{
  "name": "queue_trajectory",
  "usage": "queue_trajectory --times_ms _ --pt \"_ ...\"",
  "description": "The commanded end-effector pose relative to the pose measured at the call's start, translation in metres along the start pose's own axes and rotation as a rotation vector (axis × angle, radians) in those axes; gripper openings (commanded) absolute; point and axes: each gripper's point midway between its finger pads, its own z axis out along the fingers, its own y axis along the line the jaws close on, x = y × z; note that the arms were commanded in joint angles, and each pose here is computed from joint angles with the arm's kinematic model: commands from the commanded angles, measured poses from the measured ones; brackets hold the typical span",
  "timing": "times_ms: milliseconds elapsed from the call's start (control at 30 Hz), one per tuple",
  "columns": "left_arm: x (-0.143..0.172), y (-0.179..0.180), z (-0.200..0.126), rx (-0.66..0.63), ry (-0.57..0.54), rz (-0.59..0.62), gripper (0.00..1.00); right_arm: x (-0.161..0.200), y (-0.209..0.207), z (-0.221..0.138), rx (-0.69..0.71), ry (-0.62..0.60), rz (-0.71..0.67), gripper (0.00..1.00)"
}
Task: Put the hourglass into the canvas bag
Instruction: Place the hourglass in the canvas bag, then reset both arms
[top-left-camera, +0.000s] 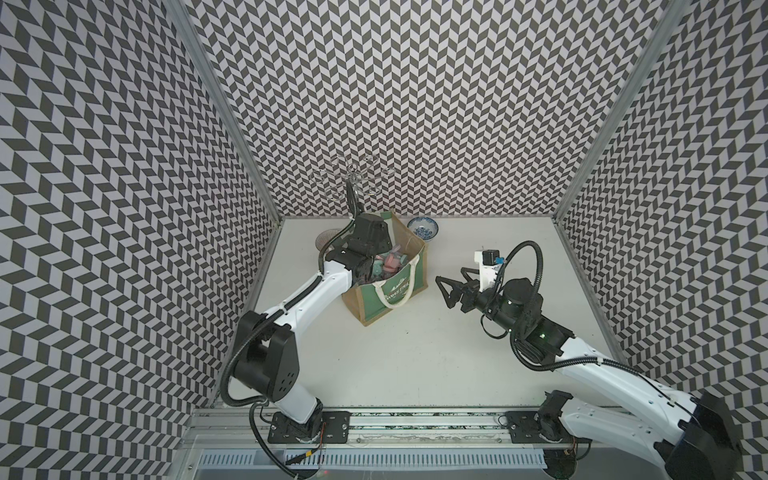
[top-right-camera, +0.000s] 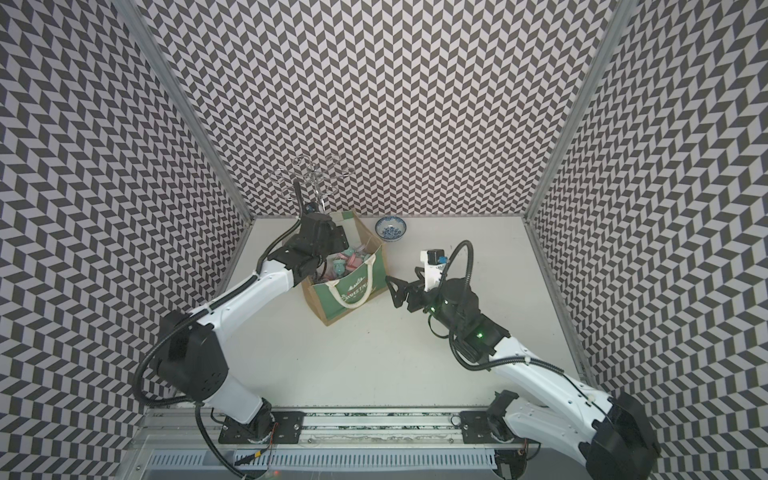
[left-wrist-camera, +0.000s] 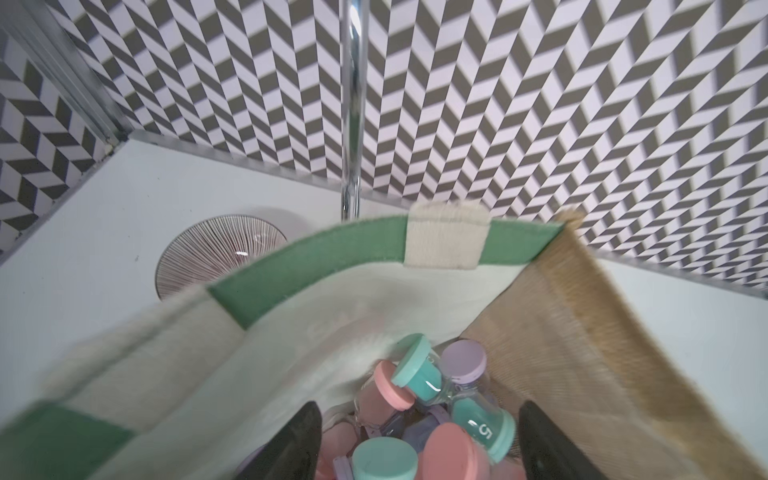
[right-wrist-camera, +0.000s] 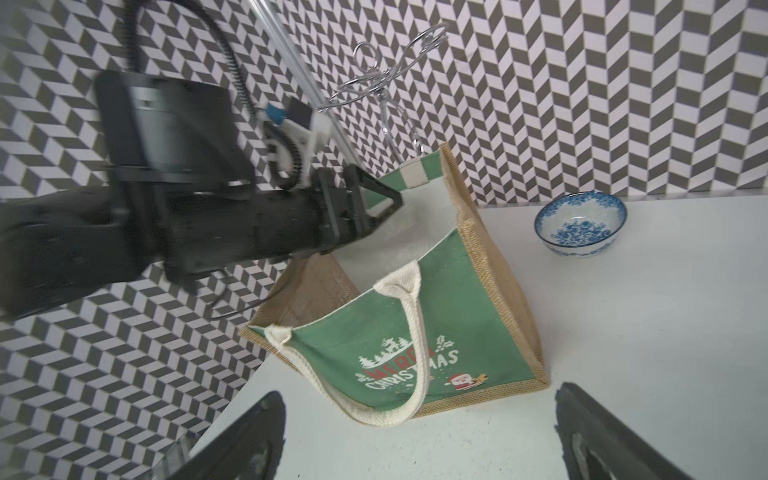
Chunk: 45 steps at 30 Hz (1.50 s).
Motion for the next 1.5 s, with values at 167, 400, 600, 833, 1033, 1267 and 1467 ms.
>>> queue_trajectory --times_ms 167,400,600,833,1033,1267,1467 --pt "-0.075 0.054 -0.102 -0.036 -0.264 -0.079 0.99 -0.071 -0.106 -0.041 0.455 -0.237 0.058 0.99" --pt "-0.029 0.176 -0.112 -0.362 -0.353 -0.144 0.99 -0.069 -0.208 -0.095 0.821 -0.404 0.030 0.99" --pt "0.039 0.239 -0.063 -0.486 -0.328 -0.084 0.99 -0.037 -0.273 -0.106 1.012 -0.371 -0.026 0.99" --pt "0.063 0.236 -0.034 -0.406 -0.409 0.081 0.99 -0.010 -0.309 -0.108 1.086 -0.296 -0.109 0.99" --pt "0.075 0.211 -0.020 -0.213 -0.459 0.176 0.99 0.008 -0.315 -0.075 0.875 -0.265 -0.156 0.99" --pt "0.090 0.195 -0.010 -0.083 -0.447 0.248 0.99 0.027 -0.271 -0.040 0.536 -0.220 -0.342 0.99" --pt "0.090 0.196 -0.007 -0.077 -0.435 0.244 0.99 0.026 -0.269 -0.042 0.533 -0.247 -0.352 0.99"
